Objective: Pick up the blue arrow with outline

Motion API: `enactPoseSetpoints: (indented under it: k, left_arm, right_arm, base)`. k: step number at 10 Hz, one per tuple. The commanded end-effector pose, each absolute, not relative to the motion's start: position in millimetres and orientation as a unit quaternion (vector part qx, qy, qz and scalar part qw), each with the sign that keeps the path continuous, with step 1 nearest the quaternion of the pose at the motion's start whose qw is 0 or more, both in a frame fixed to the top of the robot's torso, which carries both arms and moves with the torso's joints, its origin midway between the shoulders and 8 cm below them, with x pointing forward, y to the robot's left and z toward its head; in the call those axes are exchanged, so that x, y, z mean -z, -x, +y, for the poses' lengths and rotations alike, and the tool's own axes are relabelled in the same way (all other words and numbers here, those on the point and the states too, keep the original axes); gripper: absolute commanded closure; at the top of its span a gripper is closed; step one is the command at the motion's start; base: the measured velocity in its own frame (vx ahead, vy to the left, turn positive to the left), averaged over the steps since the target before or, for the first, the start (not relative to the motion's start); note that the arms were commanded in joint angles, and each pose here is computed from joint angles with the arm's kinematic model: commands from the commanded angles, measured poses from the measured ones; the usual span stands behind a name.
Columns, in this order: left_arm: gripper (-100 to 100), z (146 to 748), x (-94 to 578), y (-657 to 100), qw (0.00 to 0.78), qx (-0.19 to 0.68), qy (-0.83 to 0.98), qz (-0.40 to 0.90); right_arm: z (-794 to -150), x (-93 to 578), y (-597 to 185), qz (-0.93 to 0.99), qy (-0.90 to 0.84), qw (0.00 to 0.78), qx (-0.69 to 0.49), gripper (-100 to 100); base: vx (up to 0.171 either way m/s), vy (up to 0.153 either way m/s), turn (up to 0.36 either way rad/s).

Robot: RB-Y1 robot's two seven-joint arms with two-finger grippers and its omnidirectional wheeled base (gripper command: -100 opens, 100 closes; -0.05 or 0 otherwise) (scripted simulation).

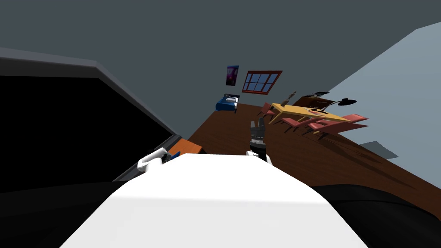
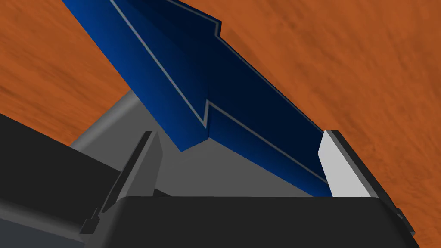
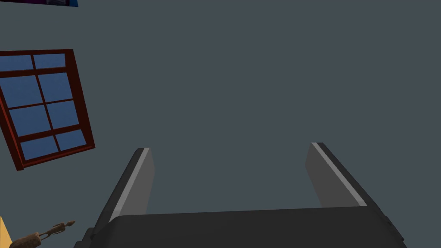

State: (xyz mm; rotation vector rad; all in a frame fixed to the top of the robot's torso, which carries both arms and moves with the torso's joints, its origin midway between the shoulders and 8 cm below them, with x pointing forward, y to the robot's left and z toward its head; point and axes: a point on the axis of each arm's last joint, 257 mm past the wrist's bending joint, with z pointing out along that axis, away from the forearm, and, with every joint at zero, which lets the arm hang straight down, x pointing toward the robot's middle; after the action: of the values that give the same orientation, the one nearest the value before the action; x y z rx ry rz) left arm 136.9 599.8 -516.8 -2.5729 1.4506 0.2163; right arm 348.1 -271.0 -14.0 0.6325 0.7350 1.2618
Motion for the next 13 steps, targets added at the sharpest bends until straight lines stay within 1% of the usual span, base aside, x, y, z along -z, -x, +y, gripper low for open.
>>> enactPoseSetpoints:
  k: [1,2,5,6,7,11,12,13]
  left_arm:
    - [0,599.8,516.8,-136.9,0.090,-0.073,0.865,0.488]
    - [-100,592.7,526.8,-138.6,0.090,-0.072,0.864,0.490]
    - [-100,581.2,541.6,-140.4,0.091,-0.071,0.862,0.494]
    - [-100,586.4,536.9,-140.4,0.093,-0.072,0.862,0.493]
    - [100,586.8,537.2,-141.0,0.095,-0.072,0.862,0.492]
    - [100,586.5,536.7,-142.9,0.095,-0.069,0.864,0.489]
    - [0,586.4,536.8,-143.0,0.095,-0.069,0.864,0.489]
    - [100,588.9,531.7,-139.3,0.090,-0.072,0.863,0.491]
  right_arm:
    - [-271.0,14.0,-348.1,0.330,-0.284,0.700,-0.566,0]
    - [-271.0,14.0,-348.1,0.330,-0.284,0.700,-0.566,0]
    - [-271.0,14.0,-348.1,0.330,-0.284,0.700,-0.566,0]
    - [-271.0,14.0,-348.1,0.330,-0.284,0.700,-0.566,0]
    - [-271.0,14.0,-348.1,0.330,-0.284,0.700,-0.566,0]
    - [-271.0,14.0,-348.1,0.330,-0.284,0.700,-0.566,0]
    - [-271.0,14.0,-348.1,0.330,-0.284,0.700,-0.566,0]
    - [-271.0,14.0,-348.1,0.330,-0.284,0.700,-0.566,0]
  base:
    - [0.005,0.001,0.008]
    - [-0.003,0.011,-0.006]
    - [-0.003,0.002,-0.009]
    - [0.000,0.000,0.000]
    - [0.002,0.001,-0.012]
    - [0.000,0.000,0.000]
    - [0.000,0.000,0.000]
    - [0.000,0.003,0.016]
